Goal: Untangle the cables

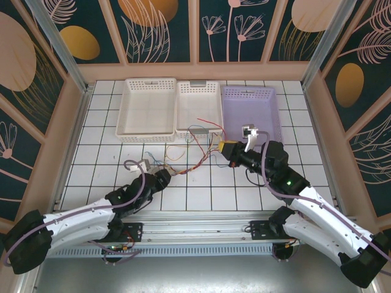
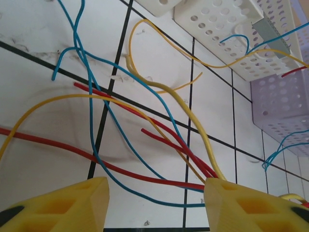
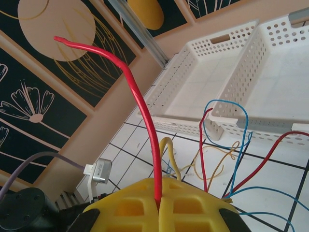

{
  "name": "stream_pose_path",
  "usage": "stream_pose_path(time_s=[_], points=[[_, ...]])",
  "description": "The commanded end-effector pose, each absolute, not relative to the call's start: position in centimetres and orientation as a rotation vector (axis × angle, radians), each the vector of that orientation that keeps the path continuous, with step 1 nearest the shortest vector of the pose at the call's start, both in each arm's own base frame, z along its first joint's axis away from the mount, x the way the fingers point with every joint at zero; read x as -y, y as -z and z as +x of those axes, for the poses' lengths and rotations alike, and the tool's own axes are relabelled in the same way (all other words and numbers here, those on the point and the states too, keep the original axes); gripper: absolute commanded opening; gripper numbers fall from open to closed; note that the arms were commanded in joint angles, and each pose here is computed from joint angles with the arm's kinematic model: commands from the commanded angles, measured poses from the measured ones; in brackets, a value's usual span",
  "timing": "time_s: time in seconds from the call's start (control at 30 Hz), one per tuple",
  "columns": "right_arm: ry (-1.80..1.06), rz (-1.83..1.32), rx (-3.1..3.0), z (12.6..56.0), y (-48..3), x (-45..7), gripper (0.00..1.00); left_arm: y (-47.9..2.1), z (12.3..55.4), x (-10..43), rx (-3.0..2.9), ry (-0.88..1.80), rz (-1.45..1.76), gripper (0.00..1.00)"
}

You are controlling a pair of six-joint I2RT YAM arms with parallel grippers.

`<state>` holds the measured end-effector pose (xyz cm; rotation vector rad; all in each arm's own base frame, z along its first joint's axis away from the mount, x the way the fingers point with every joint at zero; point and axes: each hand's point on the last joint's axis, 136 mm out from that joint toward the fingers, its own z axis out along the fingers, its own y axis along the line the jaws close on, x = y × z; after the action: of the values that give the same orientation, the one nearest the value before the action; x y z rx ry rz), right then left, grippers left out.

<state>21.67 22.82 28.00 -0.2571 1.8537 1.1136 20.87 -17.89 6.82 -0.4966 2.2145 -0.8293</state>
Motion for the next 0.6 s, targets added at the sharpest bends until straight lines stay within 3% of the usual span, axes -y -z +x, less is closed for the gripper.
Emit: stream_pose_path(time_s=[0.0, 0.23, 0.43, 0.57], points=[[-1.135, -0.252, -1.754, 21.6, -30.6, -22.5, 0.0, -7.0, 20.6, 18.3, -2.198, 0.923, -0.537, 0.53], [-1.135, -0.212, -1.739, 22.1, -30.7, -22.2, 0.0, -6.5, 19.7, 19.8, -2.284, 0.989, -0.545, 0.51], [-1.143, -0.201, -1.746, 22.2, -30.5, -22.3, 0.0, -6.5, 19.5, 20.7, -2.283, 1.042, -0.501, 0.39], [-1.152, -0.206, -1.75, 22.2, -30.4, -22.5, 0.0, -6.9, 19.9, 20.2, -2.244, 1.008, -0.446, 0.44]])
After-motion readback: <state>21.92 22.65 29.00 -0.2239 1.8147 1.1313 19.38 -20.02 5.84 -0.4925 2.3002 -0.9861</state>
